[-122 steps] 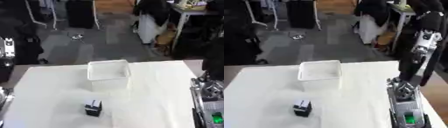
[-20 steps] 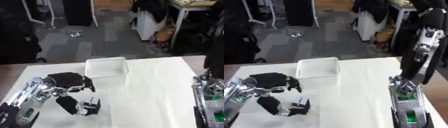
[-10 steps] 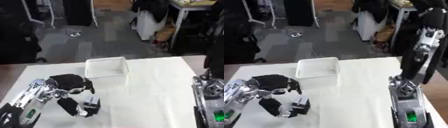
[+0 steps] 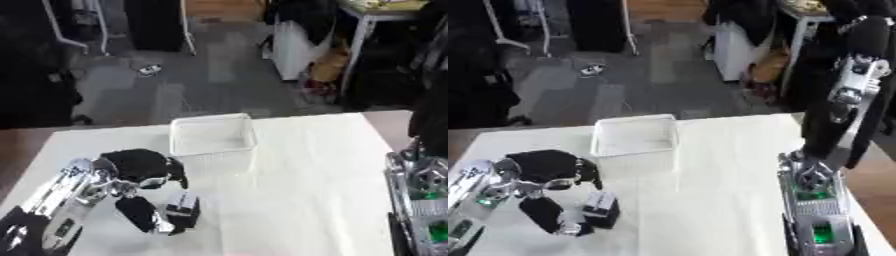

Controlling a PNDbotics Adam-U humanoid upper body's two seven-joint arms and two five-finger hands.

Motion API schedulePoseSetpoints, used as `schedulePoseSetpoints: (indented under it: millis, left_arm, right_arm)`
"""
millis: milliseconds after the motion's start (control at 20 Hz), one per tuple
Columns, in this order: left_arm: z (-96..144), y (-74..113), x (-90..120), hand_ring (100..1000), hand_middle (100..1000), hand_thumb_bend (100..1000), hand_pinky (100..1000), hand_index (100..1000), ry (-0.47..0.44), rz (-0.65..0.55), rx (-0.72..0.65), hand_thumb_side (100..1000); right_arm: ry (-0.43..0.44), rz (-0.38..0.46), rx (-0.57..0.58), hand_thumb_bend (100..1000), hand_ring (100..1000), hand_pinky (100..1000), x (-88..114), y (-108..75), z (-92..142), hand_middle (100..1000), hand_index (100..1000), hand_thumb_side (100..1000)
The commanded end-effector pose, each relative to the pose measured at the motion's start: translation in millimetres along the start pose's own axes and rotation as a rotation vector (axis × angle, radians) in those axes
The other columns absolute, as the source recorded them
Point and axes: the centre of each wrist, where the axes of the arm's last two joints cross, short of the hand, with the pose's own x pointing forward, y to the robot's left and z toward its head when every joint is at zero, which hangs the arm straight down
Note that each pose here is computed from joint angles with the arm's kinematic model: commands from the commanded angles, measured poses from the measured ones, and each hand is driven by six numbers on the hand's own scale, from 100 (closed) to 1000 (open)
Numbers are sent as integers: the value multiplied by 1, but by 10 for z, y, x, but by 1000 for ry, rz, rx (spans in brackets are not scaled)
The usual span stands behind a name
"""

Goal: Pick up objects on the table and place them in the box.

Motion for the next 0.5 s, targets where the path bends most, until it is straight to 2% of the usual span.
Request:
schedulePoseSetpoints:
  millis: [50, 500]
  left_arm:
    - [31, 104, -46, 644, 793, 383, 526, 840, -27, -87, -50, 776]
    - [24, 77, -90, 638, 803, 391, 521, 842, -2, -127, -45, 739]
  right_arm:
    - [-30, -18, -8, 108, 737, 835, 61, 19, -75, 729, 822, 1000]
    - [-30, -19, -8, 108, 737, 835, 63, 21, -76, 729, 822, 1000]
